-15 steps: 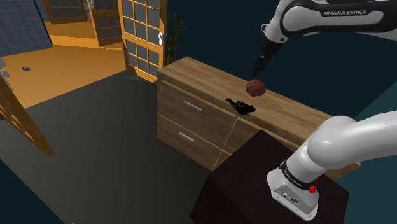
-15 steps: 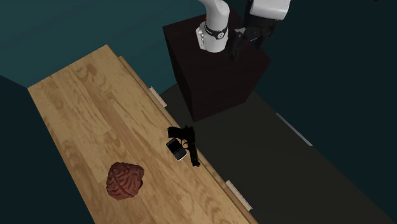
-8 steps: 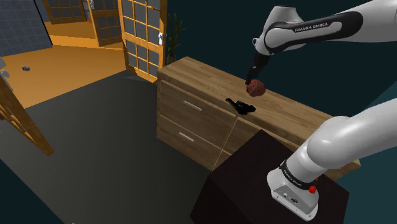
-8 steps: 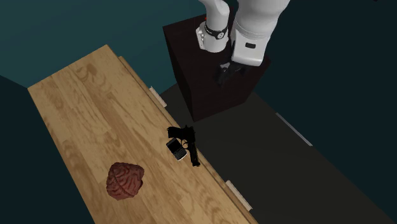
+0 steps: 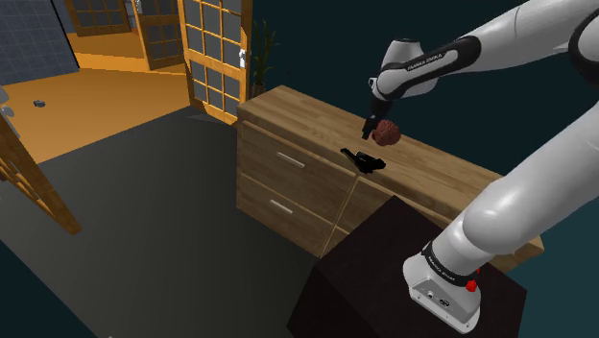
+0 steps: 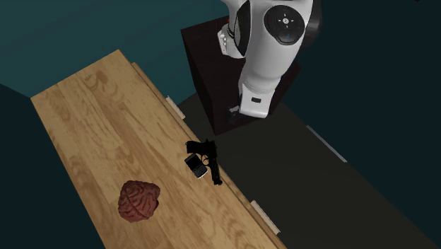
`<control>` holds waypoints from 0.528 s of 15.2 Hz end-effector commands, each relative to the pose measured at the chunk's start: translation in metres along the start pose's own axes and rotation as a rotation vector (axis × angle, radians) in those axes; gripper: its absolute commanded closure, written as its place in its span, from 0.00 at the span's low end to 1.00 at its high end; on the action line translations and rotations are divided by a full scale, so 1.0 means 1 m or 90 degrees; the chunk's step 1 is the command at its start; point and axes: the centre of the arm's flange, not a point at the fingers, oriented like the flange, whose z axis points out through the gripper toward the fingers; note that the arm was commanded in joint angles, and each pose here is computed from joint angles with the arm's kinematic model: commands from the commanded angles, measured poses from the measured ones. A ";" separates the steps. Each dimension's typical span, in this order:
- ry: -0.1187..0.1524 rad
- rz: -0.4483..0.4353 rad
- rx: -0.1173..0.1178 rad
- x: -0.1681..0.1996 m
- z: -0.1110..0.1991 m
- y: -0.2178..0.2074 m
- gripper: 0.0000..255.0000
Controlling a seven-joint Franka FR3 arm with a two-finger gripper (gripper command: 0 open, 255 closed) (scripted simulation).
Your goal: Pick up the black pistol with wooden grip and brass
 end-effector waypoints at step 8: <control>-0.025 -0.025 -0.013 0.029 0.101 0.056 0.00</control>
